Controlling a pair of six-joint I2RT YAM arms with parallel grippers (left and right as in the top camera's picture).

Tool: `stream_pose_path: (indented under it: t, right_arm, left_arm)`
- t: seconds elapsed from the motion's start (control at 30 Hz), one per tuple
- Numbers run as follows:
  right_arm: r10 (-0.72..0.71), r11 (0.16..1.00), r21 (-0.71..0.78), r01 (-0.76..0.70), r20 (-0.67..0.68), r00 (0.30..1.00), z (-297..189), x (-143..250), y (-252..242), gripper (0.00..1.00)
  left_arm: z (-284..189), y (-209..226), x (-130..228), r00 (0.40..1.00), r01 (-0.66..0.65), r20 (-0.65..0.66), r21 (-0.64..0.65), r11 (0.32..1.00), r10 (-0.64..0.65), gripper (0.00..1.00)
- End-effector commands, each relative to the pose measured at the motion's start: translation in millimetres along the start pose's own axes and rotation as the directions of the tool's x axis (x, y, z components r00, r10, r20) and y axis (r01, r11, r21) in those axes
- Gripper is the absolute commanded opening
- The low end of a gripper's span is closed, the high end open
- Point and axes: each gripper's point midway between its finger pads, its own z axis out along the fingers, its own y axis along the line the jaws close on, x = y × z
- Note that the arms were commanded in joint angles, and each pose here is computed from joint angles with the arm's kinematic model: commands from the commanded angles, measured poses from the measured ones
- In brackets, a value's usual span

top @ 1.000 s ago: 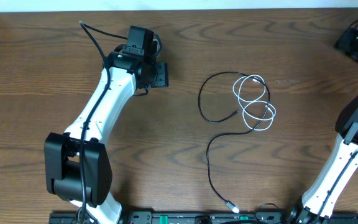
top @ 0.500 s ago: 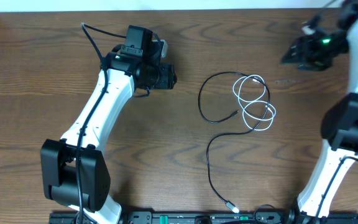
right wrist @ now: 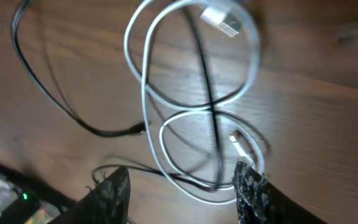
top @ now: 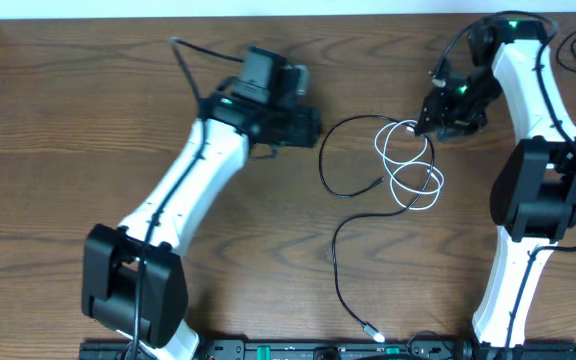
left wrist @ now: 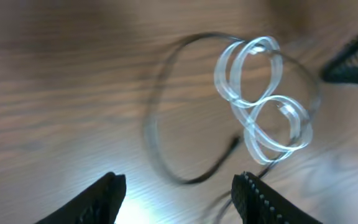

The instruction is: Untangle cables

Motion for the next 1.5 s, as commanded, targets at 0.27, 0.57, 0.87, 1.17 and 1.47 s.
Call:
stream_pose_path:
  t: [0.27,0.57,0.87,1.17,1.47]
  right_arm:
    - [0.225,0.973,-0.002,-0.232,0.256,0.94,-87,-11,-61,0.57]
    - [0.222,0.973,0.0,-0.23,0.264,0.939,-89,-12,-64,0.57]
    - [0.222,0.972,0.013,-0.234,0.264,0.939,-89,-11,-67,0.57]
    - [0.215,0.974,0.015,-0.227,0.262,0.941,-89,-11,-67,0.57]
    - [0.208,0.975,0.017,-0.22,0.262,0.942,-88,-11,-67,0.57]
  left_arm:
    - [117,-96,51,0.941,0.325,-0.132,0.11,0.939,-0.31,0.59]
    - [161,-101,88,0.918,0.36,-0.203,0.07,0.93,-0.34,0.59]
    - [188,-107,110,0.915,0.366,-0.197,0.031,0.93,-0.353,0.59]
    - [200,-85,97,0.907,0.413,-0.064,-0.05,0.909,-0.416,0.5]
    - [206,-82,98,0.969,0.235,-0.068,-0.042,0.971,-0.237,0.08]
